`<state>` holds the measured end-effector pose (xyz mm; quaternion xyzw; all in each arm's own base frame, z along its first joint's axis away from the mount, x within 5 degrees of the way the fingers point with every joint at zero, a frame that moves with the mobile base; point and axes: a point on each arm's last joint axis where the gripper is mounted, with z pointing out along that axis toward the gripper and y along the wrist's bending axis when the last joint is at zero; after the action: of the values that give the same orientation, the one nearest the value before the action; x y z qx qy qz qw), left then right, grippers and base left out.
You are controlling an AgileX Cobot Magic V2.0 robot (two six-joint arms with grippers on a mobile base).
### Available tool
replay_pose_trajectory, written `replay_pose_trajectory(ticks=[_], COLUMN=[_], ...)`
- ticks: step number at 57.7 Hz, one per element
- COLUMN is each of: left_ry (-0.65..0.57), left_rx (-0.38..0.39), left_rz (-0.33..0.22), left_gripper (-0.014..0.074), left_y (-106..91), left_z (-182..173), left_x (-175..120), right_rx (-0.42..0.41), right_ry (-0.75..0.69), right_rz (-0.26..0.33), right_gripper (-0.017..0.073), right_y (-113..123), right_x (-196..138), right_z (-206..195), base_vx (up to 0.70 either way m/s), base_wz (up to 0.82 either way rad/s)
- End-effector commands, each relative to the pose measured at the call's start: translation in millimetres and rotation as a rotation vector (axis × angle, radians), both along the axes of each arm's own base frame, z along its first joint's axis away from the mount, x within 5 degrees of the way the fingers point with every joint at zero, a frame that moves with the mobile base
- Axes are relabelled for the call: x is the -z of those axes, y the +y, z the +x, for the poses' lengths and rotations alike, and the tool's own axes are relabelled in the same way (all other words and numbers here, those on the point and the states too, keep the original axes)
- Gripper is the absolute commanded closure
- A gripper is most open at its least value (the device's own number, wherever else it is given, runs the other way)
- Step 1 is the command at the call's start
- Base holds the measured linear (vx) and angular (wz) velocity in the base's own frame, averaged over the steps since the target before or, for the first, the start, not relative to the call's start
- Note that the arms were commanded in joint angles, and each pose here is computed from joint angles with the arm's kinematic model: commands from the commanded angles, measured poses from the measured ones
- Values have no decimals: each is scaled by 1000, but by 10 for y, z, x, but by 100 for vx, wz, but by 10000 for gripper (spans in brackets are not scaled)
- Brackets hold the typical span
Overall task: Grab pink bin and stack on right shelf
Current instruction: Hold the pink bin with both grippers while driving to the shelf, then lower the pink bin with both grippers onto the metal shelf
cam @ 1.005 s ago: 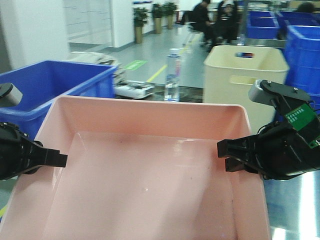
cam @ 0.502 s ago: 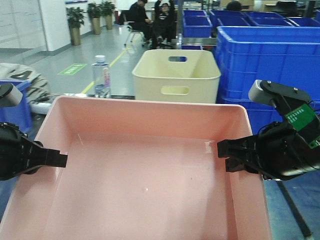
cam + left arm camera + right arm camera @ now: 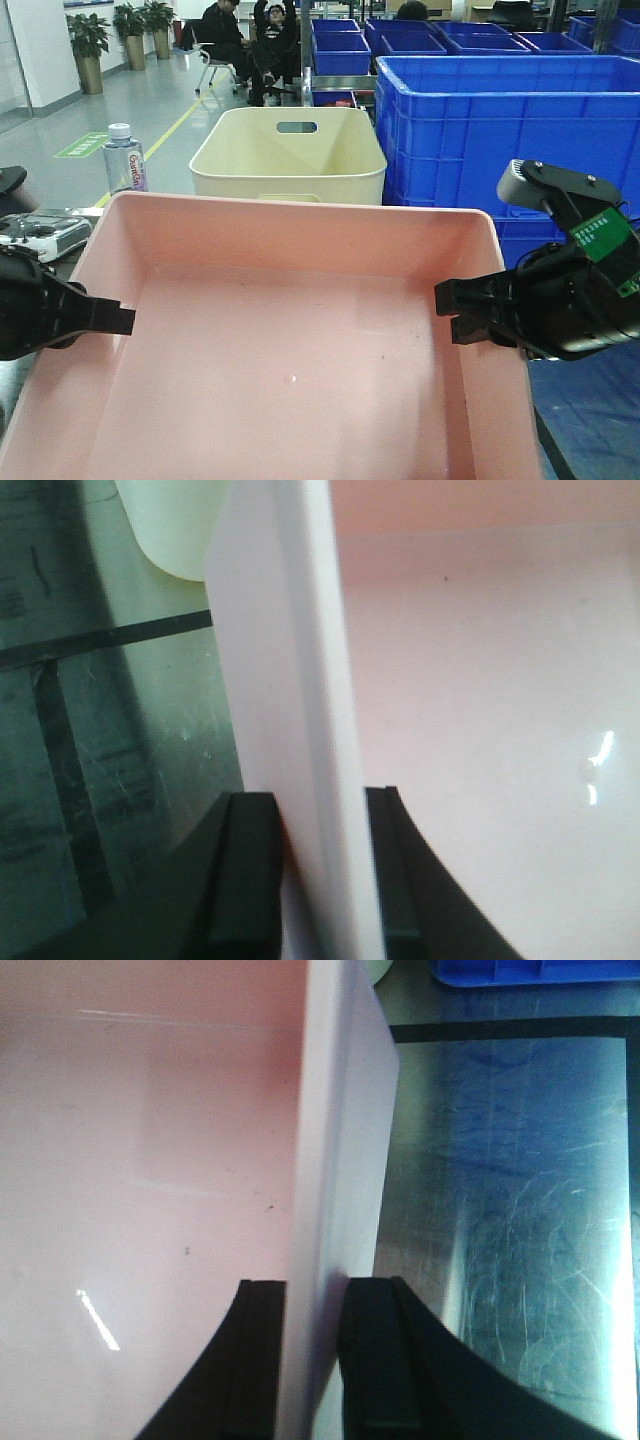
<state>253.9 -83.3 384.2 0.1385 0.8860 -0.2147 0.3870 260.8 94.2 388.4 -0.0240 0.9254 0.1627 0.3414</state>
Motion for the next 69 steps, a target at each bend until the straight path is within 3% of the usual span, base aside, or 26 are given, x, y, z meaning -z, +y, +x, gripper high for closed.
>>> replay_pose_trajectory(ticks=[1, 51, 61, 69], left_ry=[-103, -105, -92, 12], left_rx=[-1, -2, -13, 18], left_rz=[-60, -60, -72, -72], left_gripper=[598, 598, 598, 598], left_y=[-19, -19, -23, -70], left_z=[-75, -73, -51, 11], left_x=[-237, -239, -222, -54], right_rx=[5, 8, 43, 106], right_ry=[-144, -164, -155, -70], right_rz=[58, 60, 21, -20], right_gripper=[568, 568, 568, 568], right_y=[-19, -20, -61, -89], right_x=[-278, -292, -266, -134], right_z=[-52, -40, -22, 52], base_vx=[8, 1, 0, 0], base_wz=[-3, -1, 0, 0])
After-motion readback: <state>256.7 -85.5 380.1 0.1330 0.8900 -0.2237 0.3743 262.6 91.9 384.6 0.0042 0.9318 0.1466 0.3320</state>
